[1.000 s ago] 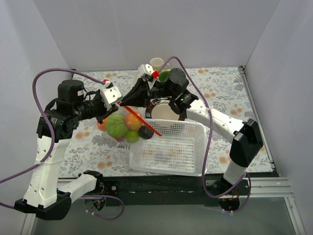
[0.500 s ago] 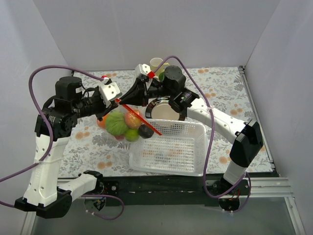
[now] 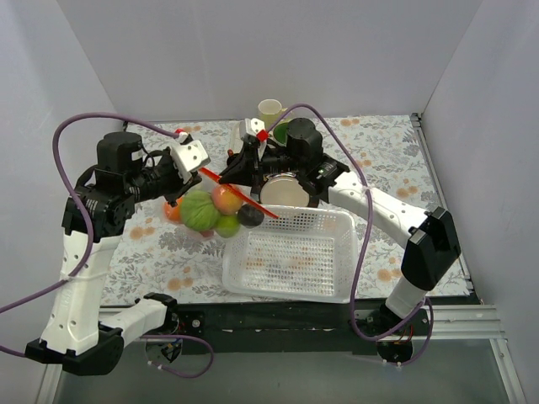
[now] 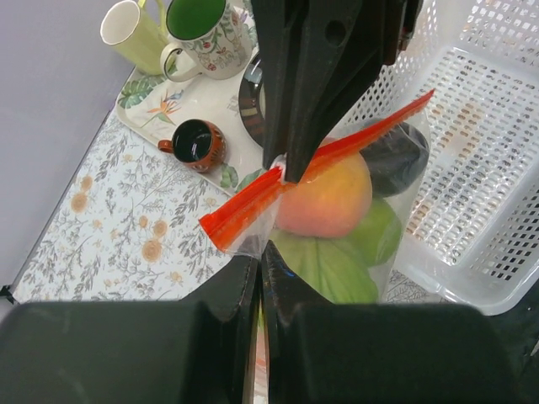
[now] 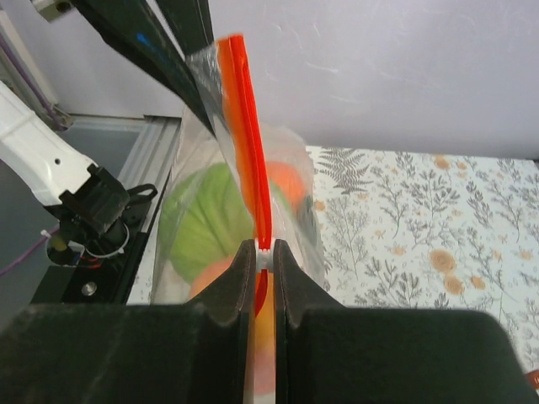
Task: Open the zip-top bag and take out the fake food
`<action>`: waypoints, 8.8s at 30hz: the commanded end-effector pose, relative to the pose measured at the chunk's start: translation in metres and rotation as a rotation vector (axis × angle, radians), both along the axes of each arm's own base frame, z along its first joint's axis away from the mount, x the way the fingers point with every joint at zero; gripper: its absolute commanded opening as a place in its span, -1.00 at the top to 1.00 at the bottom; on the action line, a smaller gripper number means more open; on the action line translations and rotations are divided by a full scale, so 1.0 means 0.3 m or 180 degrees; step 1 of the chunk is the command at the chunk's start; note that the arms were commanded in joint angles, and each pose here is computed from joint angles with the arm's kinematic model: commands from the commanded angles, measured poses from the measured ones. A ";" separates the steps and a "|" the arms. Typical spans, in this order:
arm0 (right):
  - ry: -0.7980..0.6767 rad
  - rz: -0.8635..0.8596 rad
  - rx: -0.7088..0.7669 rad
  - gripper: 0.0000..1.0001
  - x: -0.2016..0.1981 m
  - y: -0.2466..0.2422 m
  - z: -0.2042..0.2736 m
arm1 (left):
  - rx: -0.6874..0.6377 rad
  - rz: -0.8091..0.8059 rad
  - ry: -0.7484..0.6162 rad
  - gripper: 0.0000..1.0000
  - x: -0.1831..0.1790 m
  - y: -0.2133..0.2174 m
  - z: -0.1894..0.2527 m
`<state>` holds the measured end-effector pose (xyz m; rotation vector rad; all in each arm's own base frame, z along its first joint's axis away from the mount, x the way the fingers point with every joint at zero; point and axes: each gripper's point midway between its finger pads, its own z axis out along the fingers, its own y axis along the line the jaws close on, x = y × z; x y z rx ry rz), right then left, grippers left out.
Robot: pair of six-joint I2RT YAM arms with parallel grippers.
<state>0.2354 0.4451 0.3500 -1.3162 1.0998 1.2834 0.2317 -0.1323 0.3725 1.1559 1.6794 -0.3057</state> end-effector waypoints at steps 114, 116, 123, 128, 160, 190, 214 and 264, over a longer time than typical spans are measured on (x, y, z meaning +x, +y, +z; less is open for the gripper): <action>0.2105 -0.0063 -0.0614 0.97 0.061 0.263 -0.418 | 0.0507 0.0844 0.0048 1.00 0.070 0.258 -0.390; 0.2145 -0.0066 -0.0626 0.97 0.063 0.267 -0.429 | 0.0509 0.0837 0.0040 1.00 0.070 0.257 -0.387; 0.2007 -0.0273 -0.0701 -0.97 0.091 0.276 -0.470 | 0.0487 0.0752 0.0057 1.00 0.055 0.244 -0.373; 0.1869 -0.0432 -0.0716 -0.97 0.115 0.306 -0.464 | 0.0471 0.0701 0.0119 1.00 0.044 0.235 -0.374; 0.1205 -0.0911 -0.1069 -0.97 0.093 0.247 -0.606 | 0.0217 0.3003 0.1635 -0.96 0.121 0.699 -0.905; 0.1199 -0.0116 -0.1019 -0.97 -0.080 0.299 -0.617 | -0.0652 0.2147 0.2573 1.00 0.302 0.574 -0.894; 0.1576 0.0236 -0.0929 -0.97 -0.076 0.312 -0.566 | -0.0620 0.2157 0.2270 1.00 0.326 0.584 -0.795; 0.0740 -0.0657 -0.1899 -0.97 -0.096 0.422 -0.763 | -0.0862 0.2436 0.2579 1.00 0.303 0.564 -0.813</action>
